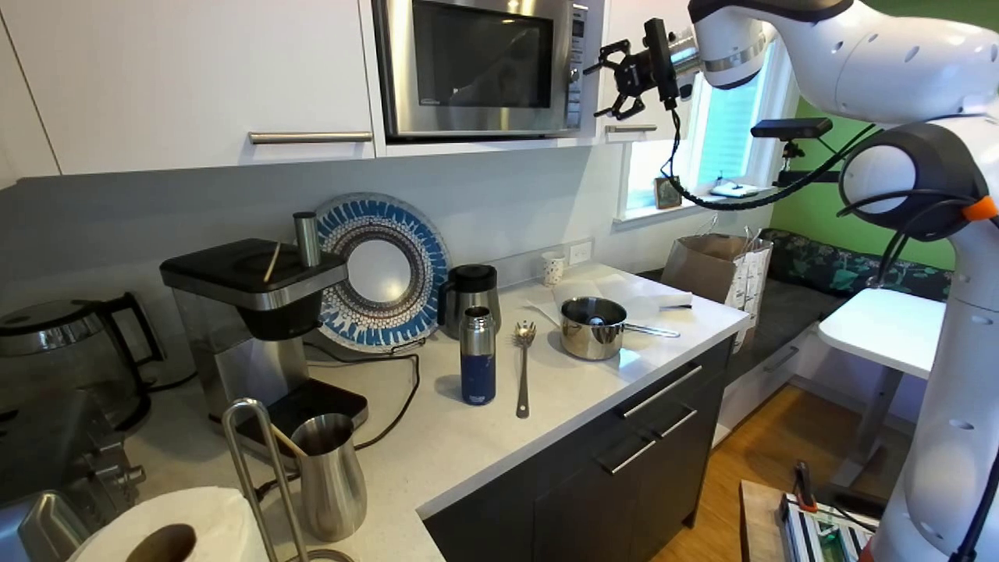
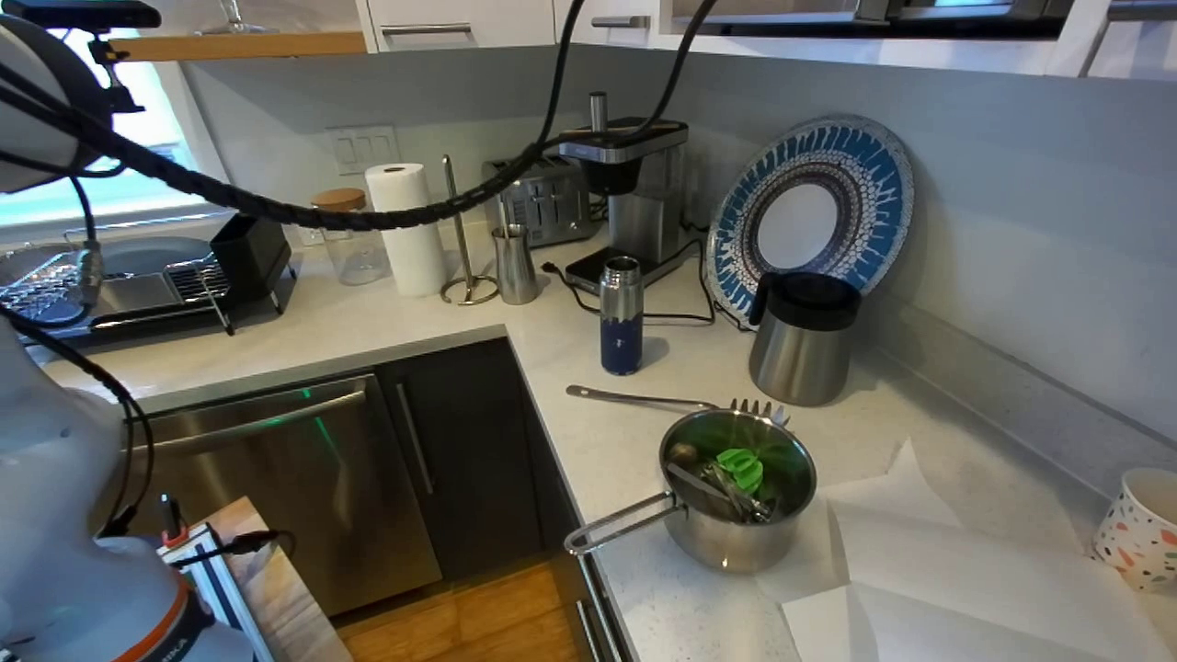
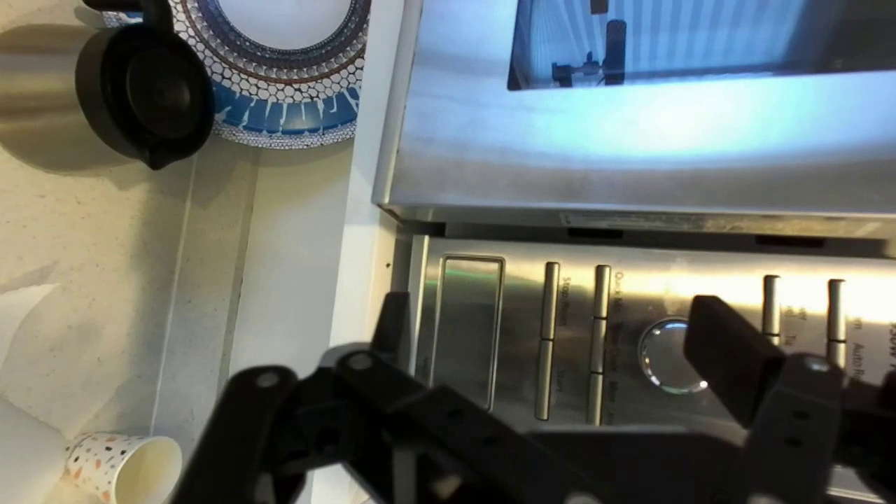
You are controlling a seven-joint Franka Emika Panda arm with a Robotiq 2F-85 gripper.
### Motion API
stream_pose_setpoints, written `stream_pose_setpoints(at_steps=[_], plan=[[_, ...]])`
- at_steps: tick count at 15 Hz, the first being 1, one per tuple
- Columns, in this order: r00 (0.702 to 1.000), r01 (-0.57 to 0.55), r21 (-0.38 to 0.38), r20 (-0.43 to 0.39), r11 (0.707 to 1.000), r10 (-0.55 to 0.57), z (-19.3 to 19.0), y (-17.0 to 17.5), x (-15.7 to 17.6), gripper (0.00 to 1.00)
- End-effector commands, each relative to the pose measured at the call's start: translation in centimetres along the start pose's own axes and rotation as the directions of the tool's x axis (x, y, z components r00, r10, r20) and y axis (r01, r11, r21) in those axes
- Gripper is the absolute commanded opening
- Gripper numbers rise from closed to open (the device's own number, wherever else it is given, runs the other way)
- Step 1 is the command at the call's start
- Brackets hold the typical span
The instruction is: Open the microwave door
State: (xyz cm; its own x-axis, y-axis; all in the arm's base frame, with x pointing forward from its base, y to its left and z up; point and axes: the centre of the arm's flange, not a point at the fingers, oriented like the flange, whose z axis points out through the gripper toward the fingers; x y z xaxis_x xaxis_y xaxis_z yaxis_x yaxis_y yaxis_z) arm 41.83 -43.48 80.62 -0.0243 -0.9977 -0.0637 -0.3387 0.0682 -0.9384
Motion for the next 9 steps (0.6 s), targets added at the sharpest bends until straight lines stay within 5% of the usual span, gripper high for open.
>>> stream_pose_setpoints(at_steps=[1, 9], plan=[[0.999, -0.034, 0.027, 0.004, 0.999, 0.034, 1.7, -1.4, 1.2, 1.00], [1.000, -0.027, 0.088, 0.000, 0.996, 0.027, 4.1, -1.9, 1.4, 1.00]])
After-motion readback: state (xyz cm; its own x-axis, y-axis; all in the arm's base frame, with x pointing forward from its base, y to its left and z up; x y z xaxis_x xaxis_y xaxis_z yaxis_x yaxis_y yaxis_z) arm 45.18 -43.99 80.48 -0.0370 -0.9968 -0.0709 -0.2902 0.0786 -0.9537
